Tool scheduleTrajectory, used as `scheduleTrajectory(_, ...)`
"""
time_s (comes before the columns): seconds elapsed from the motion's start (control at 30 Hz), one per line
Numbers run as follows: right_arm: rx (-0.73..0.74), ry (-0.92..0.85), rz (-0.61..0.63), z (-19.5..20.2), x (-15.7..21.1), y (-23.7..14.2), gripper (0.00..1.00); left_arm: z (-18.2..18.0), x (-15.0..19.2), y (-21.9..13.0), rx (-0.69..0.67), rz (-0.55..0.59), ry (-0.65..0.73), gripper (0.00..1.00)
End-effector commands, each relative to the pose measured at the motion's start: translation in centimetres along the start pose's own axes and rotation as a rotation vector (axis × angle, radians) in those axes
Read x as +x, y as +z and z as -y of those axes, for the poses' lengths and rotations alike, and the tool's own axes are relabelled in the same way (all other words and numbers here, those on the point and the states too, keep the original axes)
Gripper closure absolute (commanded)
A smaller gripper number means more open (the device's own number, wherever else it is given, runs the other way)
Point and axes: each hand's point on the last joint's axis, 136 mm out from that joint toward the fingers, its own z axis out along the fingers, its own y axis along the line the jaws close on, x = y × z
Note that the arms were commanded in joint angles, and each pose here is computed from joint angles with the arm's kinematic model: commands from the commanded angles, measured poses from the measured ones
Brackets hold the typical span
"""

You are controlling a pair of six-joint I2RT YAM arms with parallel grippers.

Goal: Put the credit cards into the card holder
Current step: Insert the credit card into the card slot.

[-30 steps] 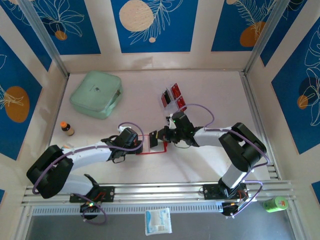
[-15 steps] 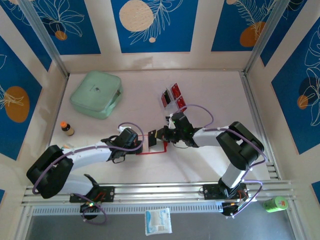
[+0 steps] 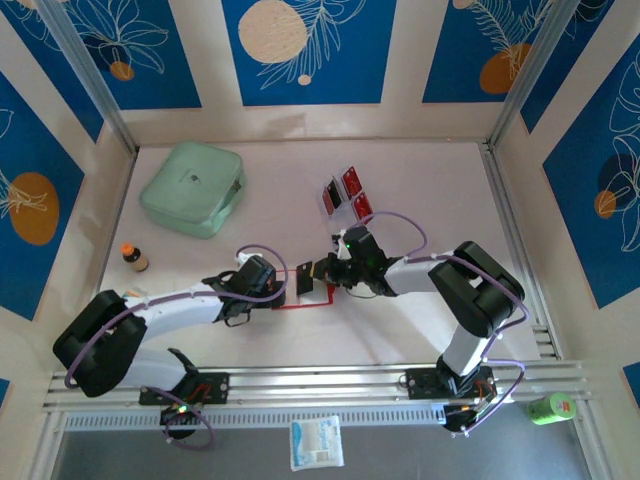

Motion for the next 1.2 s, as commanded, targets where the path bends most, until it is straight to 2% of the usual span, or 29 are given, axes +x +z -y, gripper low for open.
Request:
scheduleTrajectory(0.0,-0.005,0.01,-0.02,0.5,0.8,0.4,1.0,-1.5,1.6,0.2,-0.055,-0.042,0.015,0.0)
scheduleTrajectory(0.7,-0.044,0.032,-0.039,0.3,1.5,0.7,1.0,-1.6,1.8,0.2,-0.055,-0.043,0.013,0.0)
scheduleTrajectory(1.17,-0.008,0.055,-0.063,1.8,2.8,0.6,1.0,-1.6,1.7,0.1,-0.053,-0.04,0.015,0.0)
